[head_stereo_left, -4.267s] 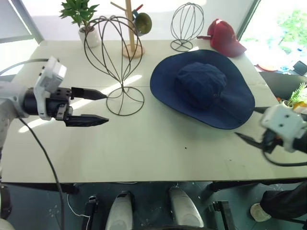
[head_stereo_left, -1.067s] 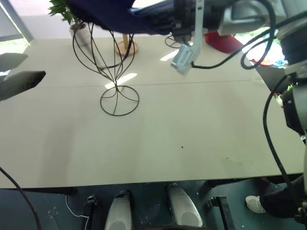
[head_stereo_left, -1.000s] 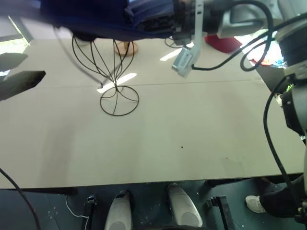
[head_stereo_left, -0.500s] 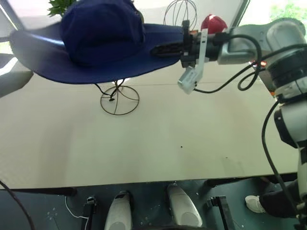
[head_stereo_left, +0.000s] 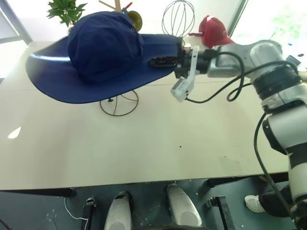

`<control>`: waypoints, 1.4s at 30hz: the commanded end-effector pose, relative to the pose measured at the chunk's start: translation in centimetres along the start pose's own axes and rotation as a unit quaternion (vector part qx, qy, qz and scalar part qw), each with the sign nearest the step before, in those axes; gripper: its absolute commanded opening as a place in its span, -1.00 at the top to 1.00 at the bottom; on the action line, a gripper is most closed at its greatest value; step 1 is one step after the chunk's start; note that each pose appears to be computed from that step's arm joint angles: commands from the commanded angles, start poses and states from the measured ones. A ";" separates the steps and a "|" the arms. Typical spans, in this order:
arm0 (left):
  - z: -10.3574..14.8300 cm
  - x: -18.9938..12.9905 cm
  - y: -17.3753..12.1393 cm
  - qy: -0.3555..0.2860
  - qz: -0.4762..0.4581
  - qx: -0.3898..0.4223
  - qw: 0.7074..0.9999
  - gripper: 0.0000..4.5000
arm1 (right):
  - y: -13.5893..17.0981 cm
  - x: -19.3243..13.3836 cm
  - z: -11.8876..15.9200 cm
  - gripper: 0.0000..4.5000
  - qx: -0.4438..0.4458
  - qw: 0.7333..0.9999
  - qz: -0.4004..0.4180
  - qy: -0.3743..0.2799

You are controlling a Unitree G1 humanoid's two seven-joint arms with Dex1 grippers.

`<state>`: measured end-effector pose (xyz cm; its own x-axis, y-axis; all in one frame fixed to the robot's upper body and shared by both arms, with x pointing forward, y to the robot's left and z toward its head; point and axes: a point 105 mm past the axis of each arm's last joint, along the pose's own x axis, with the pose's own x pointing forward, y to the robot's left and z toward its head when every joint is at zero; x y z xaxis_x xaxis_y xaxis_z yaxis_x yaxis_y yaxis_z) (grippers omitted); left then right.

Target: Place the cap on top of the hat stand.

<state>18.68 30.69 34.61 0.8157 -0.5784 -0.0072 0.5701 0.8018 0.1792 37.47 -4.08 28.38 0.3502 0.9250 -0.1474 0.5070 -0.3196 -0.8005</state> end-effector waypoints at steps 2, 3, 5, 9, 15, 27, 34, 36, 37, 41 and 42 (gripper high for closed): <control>0.2 0.0 -0.3 0.001 -0.005 0.012 1.000 -1.00 | -0.9 0.0 -1.1 0.99 0.001 0.999 -0.017 0.029; 0.2 0.1 -0.2 0.001 -0.005 0.013 1.000 -1.00 | -0.8 0.0 -1.1 0.99 0.003 0.999 -0.015 0.030; 0.2 0.1 -0.1 0.001 -0.005 0.013 1.000 -1.00 | -0.8 0.0 -1.2 0.83 0.002 0.999 -0.016 0.033; 0.1 0.5 0.1 0.000 -0.007 0.016 1.000 -1.00 | -1.2 -0.1 -1.5 0.20 0.008 0.999 -0.018 0.035; 0.0 0.9 0.2 -0.002 -0.012 0.019 1.000 -1.00 | -1.4 -0.5 -1.8 -0.97 0.002 0.999 -0.017 0.042; 0.0 2.3 0.9 -0.004 -0.033 0.018 0.999 -1.00 | -0.2 -3.6 -1.9 -0.97 0.010 0.998 0.009 0.064; 0.0 3.0 1.1 -0.004 -0.047 0.018 0.999 -1.00 | -0.5 -5.3 -1.7 -0.97 0.034 0.996 0.000 0.078; 0.0 3.1 1.2 -0.004 -0.048 0.019 0.999 -1.00 | -0.6 -6.0 -1.6 -0.97 0.032 0.996 0.006 0.084; 0.1 3.1 1.2 -0.004 -0.049 0.019 0.999 -1.00 | -0.4 -6.5 -1.5 -0.97 0.038 0.995 0.013 0.087; 0.0 2.9 1.3 0.001 -0.046 0.021 0.999 -1.00 | 0.6 -9.7 -0.2 -0.97 0.105 0.990 0.047 0.079; -0.1 2.8 1.4 0.003 -0.044 0.021 0.999 -1.00 | 0.9 -10.9 -0.2 -0.97 0.138 0.985 0.058 0.090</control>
<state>22.32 30.05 33.59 0.7521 -0.6577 -0.0425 0.6546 0.7379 0.1644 35.34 -13.57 27.06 0.5334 0.8184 -0.2136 0.2394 -0.3883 -0.8899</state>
